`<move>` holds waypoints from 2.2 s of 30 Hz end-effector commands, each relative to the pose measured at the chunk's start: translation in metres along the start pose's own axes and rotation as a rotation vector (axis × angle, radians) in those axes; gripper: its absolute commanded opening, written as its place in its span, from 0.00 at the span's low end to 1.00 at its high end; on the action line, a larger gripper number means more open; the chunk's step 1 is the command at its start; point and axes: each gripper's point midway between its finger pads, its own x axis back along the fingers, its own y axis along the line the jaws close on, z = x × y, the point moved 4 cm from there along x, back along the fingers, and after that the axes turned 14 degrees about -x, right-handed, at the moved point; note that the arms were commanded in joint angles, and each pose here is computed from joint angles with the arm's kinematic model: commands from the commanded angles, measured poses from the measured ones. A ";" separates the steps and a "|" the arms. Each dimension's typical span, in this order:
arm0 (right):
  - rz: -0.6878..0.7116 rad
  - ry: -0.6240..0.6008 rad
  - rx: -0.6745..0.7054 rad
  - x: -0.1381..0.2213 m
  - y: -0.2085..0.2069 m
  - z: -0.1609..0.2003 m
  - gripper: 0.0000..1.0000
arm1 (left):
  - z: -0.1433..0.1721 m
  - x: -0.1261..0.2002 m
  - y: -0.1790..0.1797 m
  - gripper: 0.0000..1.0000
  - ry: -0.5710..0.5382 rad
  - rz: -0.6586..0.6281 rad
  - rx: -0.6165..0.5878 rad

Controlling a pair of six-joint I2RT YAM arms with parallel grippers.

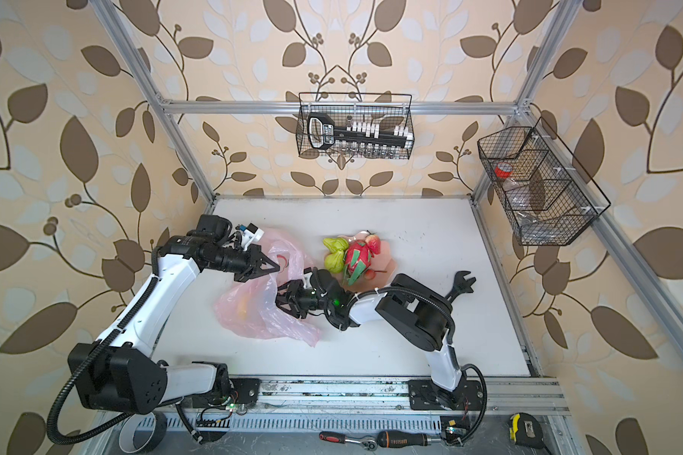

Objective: Place the fruits into the plastic bag
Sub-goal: Place the fruit in the plastic bag.

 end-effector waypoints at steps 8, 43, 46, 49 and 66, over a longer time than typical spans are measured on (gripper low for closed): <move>0.066 0.046 -0.062 -0.042 -0.009 0.006 0.31 | -0.001 -0.001 -0.006 0.00 -0.019 0.056 -0.006; 0.220 -0.070 0.131 -0.023 0.014 -0.023 0.91 | 0.000 -0.001 -0.004 0.00 -0.014 0.039 -0.016; 0.234 -0.074 0.157 -0.011 0.021 -0.018 0.92 | -0.001 0.000 -0.003 0.00 -0.019 0.028 -0.018; 0.248 -0.086 0.172 0.004 0.024 -0.015 0.93 | -0.002 -0.001 -0.002 0.00 -0.022 0.021 -0.018; 0.306 -0.107 0.229 0.063 0.024 -0.007 0.97 | -0.001 -0.007 0.007 0.00 -0.016 0.011 -0.001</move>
